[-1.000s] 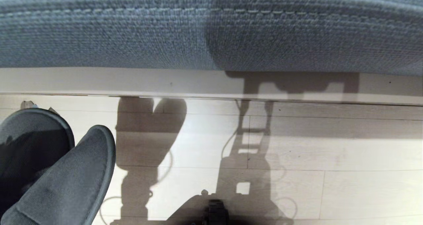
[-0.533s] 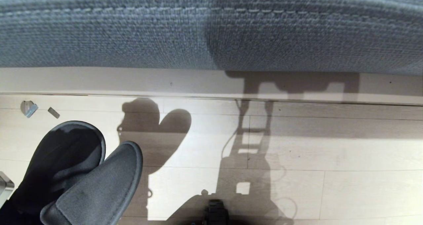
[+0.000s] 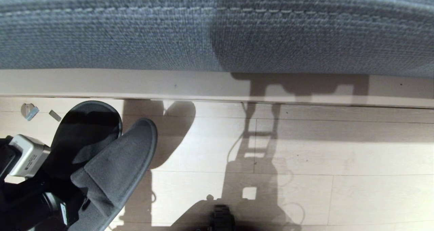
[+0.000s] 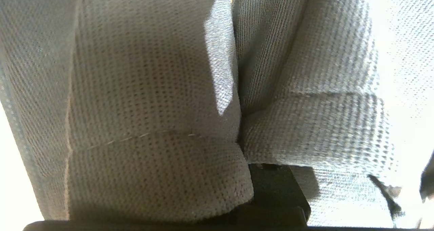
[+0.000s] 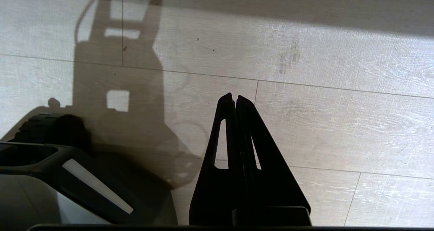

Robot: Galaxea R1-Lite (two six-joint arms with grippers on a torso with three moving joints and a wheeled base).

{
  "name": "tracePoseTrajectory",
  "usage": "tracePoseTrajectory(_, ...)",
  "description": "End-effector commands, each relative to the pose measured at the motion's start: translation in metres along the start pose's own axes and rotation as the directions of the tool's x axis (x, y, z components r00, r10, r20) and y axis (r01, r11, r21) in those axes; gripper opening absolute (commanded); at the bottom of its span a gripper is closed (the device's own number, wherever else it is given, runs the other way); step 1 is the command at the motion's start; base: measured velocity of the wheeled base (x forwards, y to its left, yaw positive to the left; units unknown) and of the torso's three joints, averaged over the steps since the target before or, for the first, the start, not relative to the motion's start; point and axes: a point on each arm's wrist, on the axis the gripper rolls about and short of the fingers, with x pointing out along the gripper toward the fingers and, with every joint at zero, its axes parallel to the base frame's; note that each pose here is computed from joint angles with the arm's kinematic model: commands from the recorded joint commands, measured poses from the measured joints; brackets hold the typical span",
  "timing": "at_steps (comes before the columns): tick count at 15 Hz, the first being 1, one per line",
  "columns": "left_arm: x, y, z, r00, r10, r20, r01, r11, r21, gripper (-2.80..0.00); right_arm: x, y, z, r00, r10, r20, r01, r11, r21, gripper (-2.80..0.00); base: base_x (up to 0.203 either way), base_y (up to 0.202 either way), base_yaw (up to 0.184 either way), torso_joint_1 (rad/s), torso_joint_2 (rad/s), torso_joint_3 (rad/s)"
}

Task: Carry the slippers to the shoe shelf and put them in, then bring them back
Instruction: Place the slippers into the shoe cabinet

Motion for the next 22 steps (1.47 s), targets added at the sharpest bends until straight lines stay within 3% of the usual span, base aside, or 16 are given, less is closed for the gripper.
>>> tracePoseTrajectory(1,0.018,-0.004,0.009,0.998,-0.058,-0.005,0.057,0.997,-0.057,-2.80,0.000,0.000,0.000,1.000,0.000,0.000,0.000,1.000,-0.001,-2.80,0.000,0.000,0.000,0.000,0.00,0.000)
tracePoseTrajectory(3,0.033,-0.012,0.026,0.997,-0.076,0.029,0.078,0.994,-0.081,-2.80,0.000,0.000,0.000,1.000,0.000,0.000,0.000,1.000,-0.001,-2.80,0.000,0.000,0.000,0.000,0.00,0.000)
tracePoseTrajectory(7,0.065,-0.040,0.045,0.994,-0.054,0.098,0.060,0.997,-0.055,-2.80,0.000,0.000,0.000,1.000,0.000,0.000,0.000,1.000,-0.001,-2.80,0.000,0.000,0.000,0.000,0.00,0.000)
tracePoseTrajectory(13,0.079,-0.041,0.043,0.997,-0.013,0.071,0.016,0.999,-0.052,-2.80,0.000,0.000,0.000,1.000,0.000,-0.002,0.000,1.000,-0.001,-2.80,0.000,0.000,0.000,0.000,0.00,0.000)
tracePoseTrajectory(17,0.102,-0.043,0.051,0.985,0.097,0.140,-0.088,0.993,-0.073,-2.80,0.000,0.000,0.000,1.000,0.000,-0.002,0.000,1.000,-0.001,-2.80,0.000,0.000,0.000,0.000,0.00,0.000)
tracePoseTrajectory(22,0.120,-0.045,0.051,0.975,0.141,0.170,-0.128,0.988,-0.086,-2.80,0.000,0.000,0.000,1.000,0.000,-0.003,0.000,1.000,-0.001,-2.80,0.000,0.000,0.000,0.000,0.00,0.000)
